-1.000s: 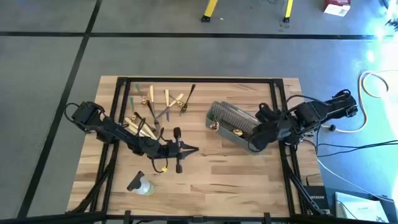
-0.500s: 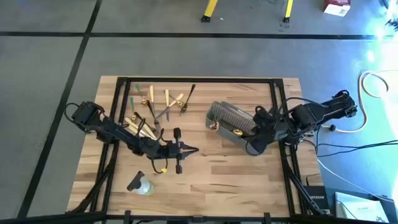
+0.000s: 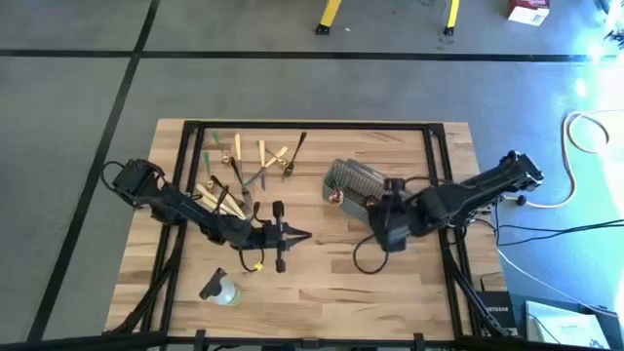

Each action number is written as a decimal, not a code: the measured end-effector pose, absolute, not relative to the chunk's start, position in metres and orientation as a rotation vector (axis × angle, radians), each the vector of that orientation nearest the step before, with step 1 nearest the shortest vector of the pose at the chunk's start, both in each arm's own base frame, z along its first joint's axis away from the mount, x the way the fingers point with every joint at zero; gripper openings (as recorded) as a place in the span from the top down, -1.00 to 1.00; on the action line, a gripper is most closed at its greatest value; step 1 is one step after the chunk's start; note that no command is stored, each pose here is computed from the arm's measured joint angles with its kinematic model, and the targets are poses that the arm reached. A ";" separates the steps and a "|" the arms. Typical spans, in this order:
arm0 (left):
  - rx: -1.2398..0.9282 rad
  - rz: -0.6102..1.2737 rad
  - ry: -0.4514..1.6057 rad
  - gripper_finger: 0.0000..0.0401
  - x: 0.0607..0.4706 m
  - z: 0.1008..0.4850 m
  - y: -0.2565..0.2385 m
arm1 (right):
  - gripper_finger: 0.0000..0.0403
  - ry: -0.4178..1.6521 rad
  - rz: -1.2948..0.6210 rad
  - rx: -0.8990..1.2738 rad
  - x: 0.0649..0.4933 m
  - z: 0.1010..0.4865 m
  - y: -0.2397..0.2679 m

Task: Sort silverware
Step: Adjust the black forks

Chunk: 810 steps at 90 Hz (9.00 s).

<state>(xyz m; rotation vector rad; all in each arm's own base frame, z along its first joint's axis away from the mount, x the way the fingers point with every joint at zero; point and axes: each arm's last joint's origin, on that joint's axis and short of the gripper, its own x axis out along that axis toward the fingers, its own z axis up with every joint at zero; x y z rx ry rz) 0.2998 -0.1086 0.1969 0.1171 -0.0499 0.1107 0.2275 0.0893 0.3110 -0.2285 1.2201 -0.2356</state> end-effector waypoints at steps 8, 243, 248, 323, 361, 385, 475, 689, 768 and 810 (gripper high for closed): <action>0.119 0.111 -0.048 1.00 0.300 0.197 -0.109 | 0.10 1.150 -0.254 -0.173 0.222 0.318 0.095; 0.117 0.095 -0.035 1.00 0.298 0.195 -0.113 | 0.99 0.328 -0.921 0.562 0.145 0.240 0.115; 0.115 0.096 -0.036 1.00 0.298 0.195 -0.113 | 0.97 0.347 -0.917 0.569 0.143 0.241 0.115; 0.085 0.100 -0.046 1.00 0.298 0.196 -0.113 | -0.03 0.764 -0.824 0.459 0.110 0.280 0.116; 0.091 0.129 -0.044 1.00 0.298 0.196 -0.111 | -0.10 0.823 -0.570 0.281 0.100 0.317 0.102; 0.087 0.128 -0.044 1.00 0.298 0.196 -0.111 | -0.10 1.023 -0.124 -0.326 0.104 0.335 0.112; 0.084 0.123 -0.056 1.00 0.299 0.198 -0.111 | 0.01 1.329 0.307 -1.211 0.152 0.302 0.123; 0.085 0.123 -0.057 1.00 0.299 0.198 -0.111 | 0.53 1.534 0.182 -0.789 0.155 0.284 0.100; 0.083 0.124 -0.058 1.00 0.299 0.198 -0.111 | 0.35 1.506 -0.175 0.015 0.149 0.303 0.063; 0.097 0.142 -0.061 1.00 0.299 0.198 -0.109 | -0.43 1.432 -0.217 0.112 0.155 0.324 0.054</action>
